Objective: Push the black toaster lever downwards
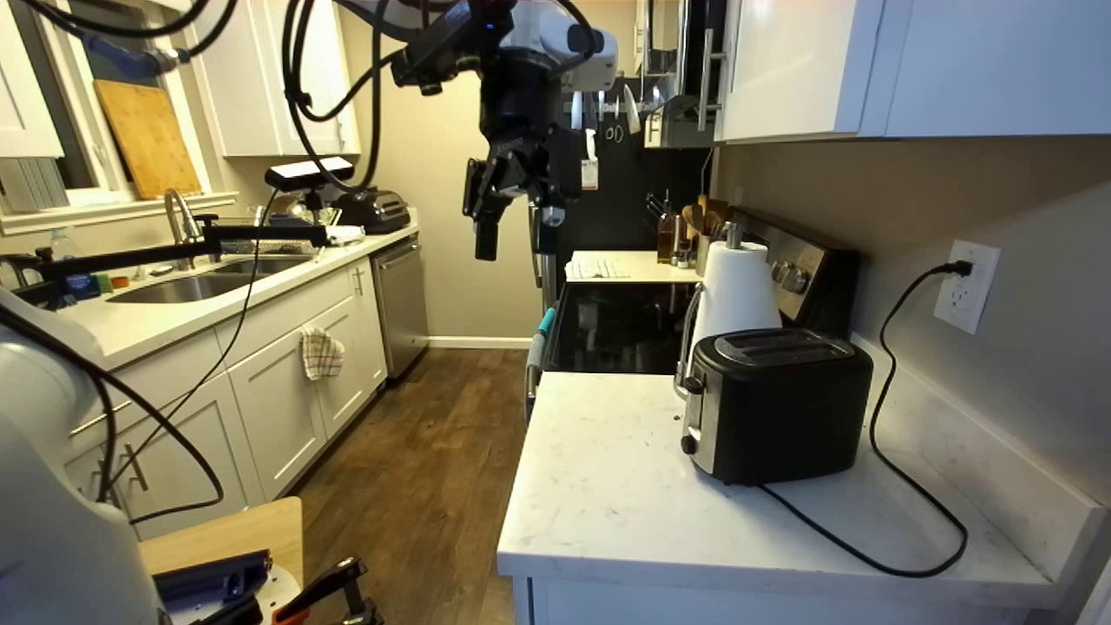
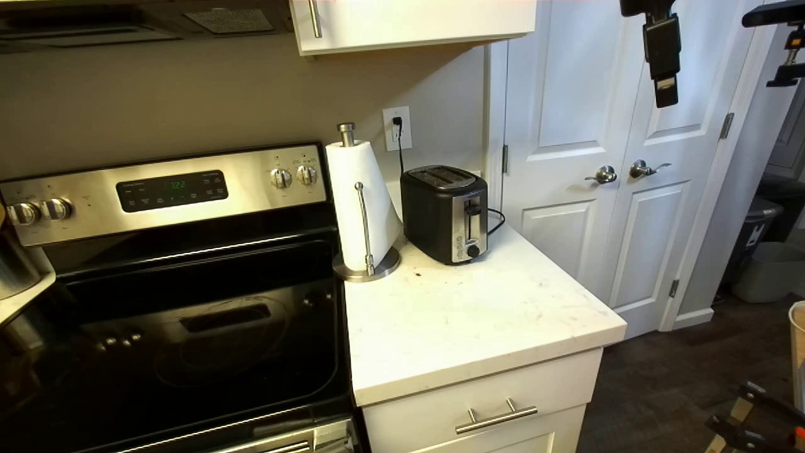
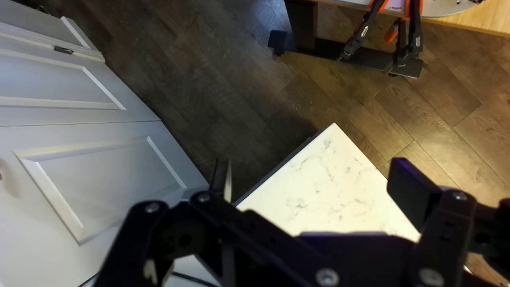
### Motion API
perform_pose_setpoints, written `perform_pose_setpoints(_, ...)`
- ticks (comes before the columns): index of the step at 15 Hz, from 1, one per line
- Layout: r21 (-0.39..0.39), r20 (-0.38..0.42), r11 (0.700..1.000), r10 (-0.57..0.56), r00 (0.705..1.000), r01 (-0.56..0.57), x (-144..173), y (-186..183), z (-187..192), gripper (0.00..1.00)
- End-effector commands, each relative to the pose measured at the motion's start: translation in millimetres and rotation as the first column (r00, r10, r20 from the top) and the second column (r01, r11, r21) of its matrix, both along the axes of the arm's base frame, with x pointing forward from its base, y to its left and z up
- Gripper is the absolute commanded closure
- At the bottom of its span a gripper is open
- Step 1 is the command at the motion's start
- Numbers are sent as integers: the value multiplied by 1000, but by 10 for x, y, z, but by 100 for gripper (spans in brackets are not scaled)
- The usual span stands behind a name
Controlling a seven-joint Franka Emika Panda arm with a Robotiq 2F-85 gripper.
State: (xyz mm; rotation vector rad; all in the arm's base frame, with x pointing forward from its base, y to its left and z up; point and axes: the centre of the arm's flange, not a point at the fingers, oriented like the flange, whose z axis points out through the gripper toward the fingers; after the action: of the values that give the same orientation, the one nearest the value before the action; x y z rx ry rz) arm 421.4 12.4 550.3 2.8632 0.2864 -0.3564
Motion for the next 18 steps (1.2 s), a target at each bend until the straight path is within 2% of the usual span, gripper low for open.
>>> perform_pose_setpoints(1,0,0,1000,0,1000,0,0,0,0,0)
perform_pose_setpoints(4,18,4,1000,-5,1000,5,-2,8,-7,0)
perform_pose_setpoints(9,65,166,997,-52,985,41,87,36,-49,0)
perform_pose_setpoints(10,59,162,997,-68,984,59,-35,-78,231,0)
perform_pose_setpoints(12,80,187,994,-85,979,71,79,-78,209,0)
perform_pose_setpoints(13,98,201,992,-93,975,74,166,-54,213,25)
perform_pose_setpoints(14,112,215,991,-99,972,77,205,-55,225,26)
perform_pose_setpoints(18,186,297,980,-122,947,69,480,-28,110,53)
